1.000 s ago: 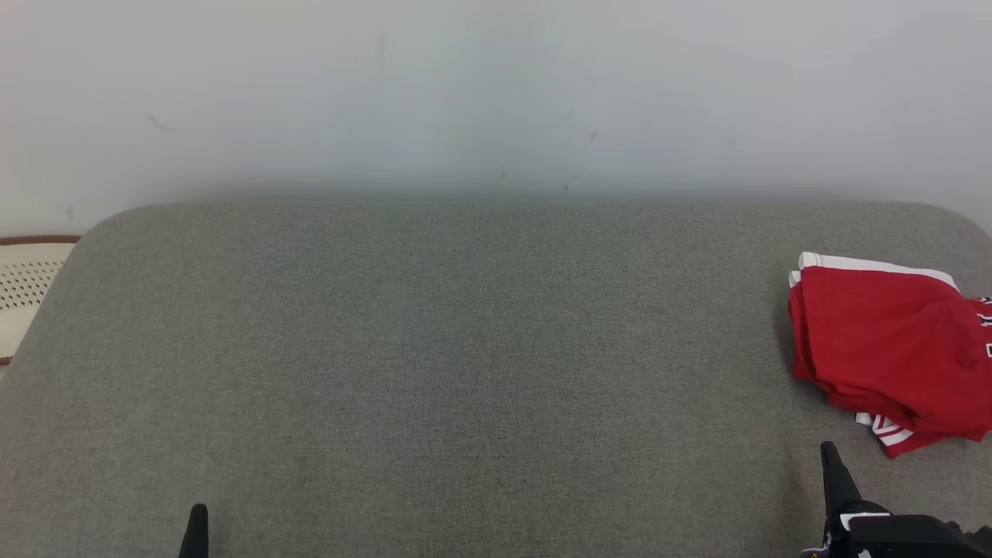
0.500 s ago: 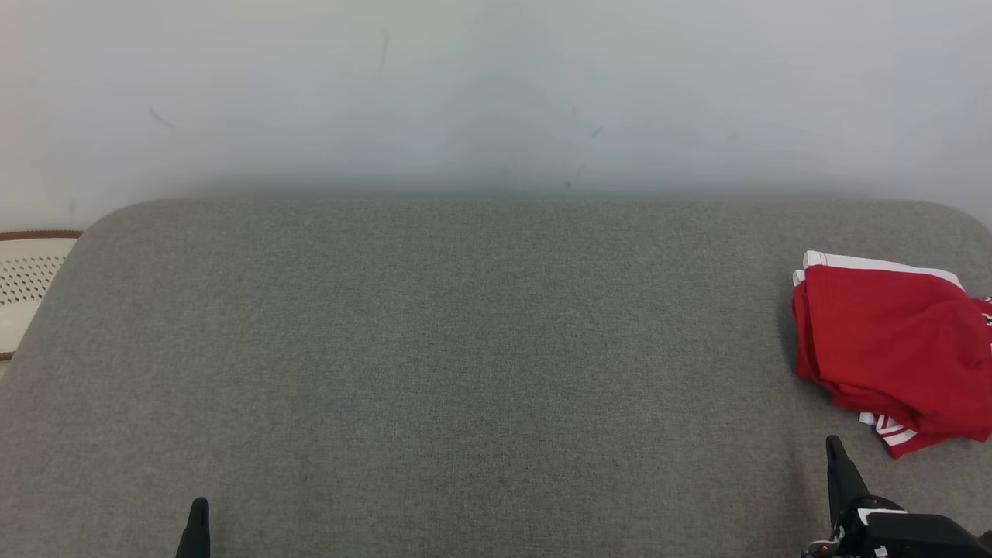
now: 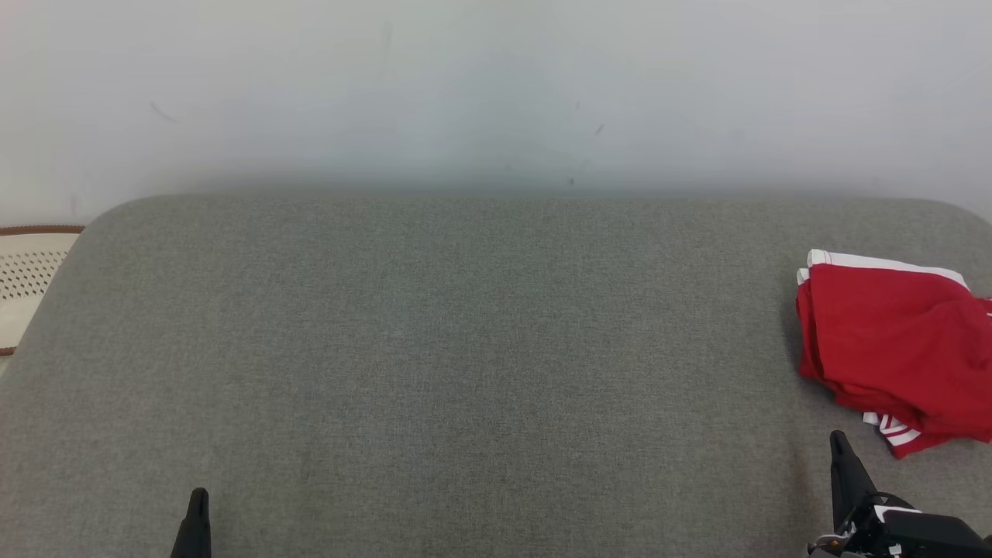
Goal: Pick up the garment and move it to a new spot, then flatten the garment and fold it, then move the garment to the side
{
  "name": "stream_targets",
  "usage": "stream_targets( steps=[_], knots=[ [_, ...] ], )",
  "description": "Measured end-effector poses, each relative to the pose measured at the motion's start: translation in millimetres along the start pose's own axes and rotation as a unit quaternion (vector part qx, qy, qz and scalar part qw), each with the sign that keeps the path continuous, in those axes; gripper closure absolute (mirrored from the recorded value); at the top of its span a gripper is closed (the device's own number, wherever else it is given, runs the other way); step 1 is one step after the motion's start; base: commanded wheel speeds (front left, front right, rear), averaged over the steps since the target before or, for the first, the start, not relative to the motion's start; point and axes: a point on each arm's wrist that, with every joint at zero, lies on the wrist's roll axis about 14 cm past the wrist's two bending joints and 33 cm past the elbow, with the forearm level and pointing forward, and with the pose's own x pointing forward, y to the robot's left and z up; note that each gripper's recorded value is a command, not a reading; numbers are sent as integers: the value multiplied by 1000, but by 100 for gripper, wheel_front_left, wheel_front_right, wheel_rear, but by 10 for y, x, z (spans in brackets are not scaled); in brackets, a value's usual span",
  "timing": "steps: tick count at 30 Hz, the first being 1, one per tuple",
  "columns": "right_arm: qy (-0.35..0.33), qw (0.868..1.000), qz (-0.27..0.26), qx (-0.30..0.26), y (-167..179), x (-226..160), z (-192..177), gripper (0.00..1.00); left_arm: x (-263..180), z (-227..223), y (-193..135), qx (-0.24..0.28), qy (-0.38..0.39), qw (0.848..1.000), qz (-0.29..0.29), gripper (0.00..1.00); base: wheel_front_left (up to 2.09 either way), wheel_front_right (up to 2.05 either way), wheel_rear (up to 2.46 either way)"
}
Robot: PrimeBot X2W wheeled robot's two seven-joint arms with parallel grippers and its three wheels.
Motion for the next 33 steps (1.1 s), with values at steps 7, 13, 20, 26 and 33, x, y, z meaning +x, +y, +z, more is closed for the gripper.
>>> stream_targets(
  steps=[7, 13, 20, 26, 33],
  knots=[
    [1, 1000, 6, 26, 26, 13, 4, 100, 12, 0, -22, -20, 2, 1000, -5, 100, 0, 0, 0],
    [1, 1000, 7, 29, 33, 15, 6, 100, 12, 1, -26, -25, 2, 1000, -6, 100, 0, 0, 0],
    [1, 1000, 7, 29, 33, 15, 6, 100, 12, 2, -26, -25, 2, 1000, -6, 100, 0, 0, 0],
    [1, 1000, 7, 29, 34, 15, 6, 100, 12, 2, -27, -25, 2, 1000, -6, 100, 0, 0, 0],
    [1, 1000, 7, 29, 33, 15, 6, 100, 13, 2, -26, -25, 2, 1000, -6, 100, 0, 0, 0]
  ],
)
